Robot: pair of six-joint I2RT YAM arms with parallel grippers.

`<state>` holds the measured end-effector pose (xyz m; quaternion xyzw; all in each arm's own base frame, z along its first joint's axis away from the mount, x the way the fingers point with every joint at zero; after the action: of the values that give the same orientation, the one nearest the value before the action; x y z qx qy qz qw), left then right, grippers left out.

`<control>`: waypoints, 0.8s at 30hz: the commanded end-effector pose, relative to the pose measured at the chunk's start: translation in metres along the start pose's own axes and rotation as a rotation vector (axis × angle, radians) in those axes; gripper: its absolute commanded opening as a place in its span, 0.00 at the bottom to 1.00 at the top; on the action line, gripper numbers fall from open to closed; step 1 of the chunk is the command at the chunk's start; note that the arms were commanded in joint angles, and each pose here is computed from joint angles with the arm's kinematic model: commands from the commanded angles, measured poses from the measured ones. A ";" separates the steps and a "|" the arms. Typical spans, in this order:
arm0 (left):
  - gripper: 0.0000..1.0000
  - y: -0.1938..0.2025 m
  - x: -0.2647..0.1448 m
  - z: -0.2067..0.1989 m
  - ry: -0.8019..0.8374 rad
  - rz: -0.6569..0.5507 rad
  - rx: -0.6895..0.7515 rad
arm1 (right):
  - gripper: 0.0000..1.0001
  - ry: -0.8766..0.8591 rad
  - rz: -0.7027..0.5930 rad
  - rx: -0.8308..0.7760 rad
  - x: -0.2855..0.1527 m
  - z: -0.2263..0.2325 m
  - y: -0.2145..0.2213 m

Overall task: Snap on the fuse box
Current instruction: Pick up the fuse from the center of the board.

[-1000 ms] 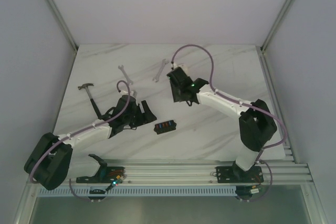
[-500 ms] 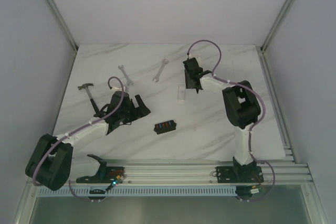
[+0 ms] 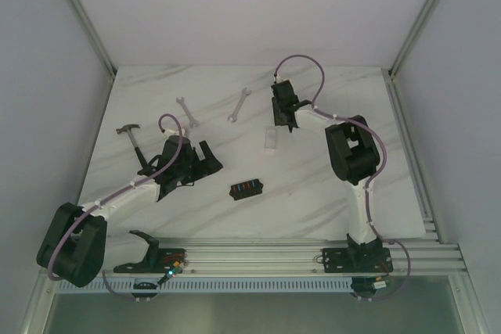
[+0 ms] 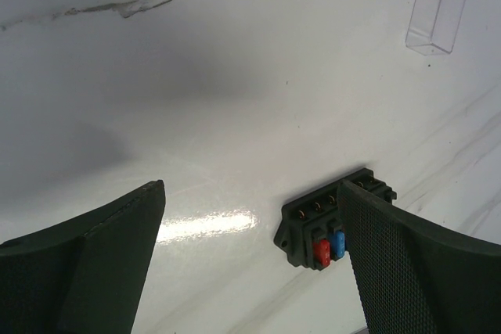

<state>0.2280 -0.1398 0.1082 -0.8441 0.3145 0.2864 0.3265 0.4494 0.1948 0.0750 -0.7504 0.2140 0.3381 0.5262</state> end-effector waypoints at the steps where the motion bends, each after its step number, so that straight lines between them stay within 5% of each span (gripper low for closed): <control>1: 1.00 -0.002 -0.002 -0.002 0.007 0.009 0.009 | 0.40 -0.013 0.023 -0.013 0.011 -0.002 0.005; 24: 1.00 0.002 -0.002 -0.002 0.015 0.034 0.004 | 0.35 -0.118 0.183 0.036 0.015 -0.005 0.036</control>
<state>0.2255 -0.1414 0.1078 -0.8411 0.3260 0.2875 0.3218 0.4549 0.1867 0.0751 -0.7194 0.2041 0.3756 0.5475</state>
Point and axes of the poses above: each gripper's point midway between its finger pads, its own x axis out along the fingers, its own z axis along the line the jaws close on, y = z × x, the point moved 7 cm from there along -x, back along the fingers, and after that the axes turned 12 degrees about -x, right-handed, at the moved point
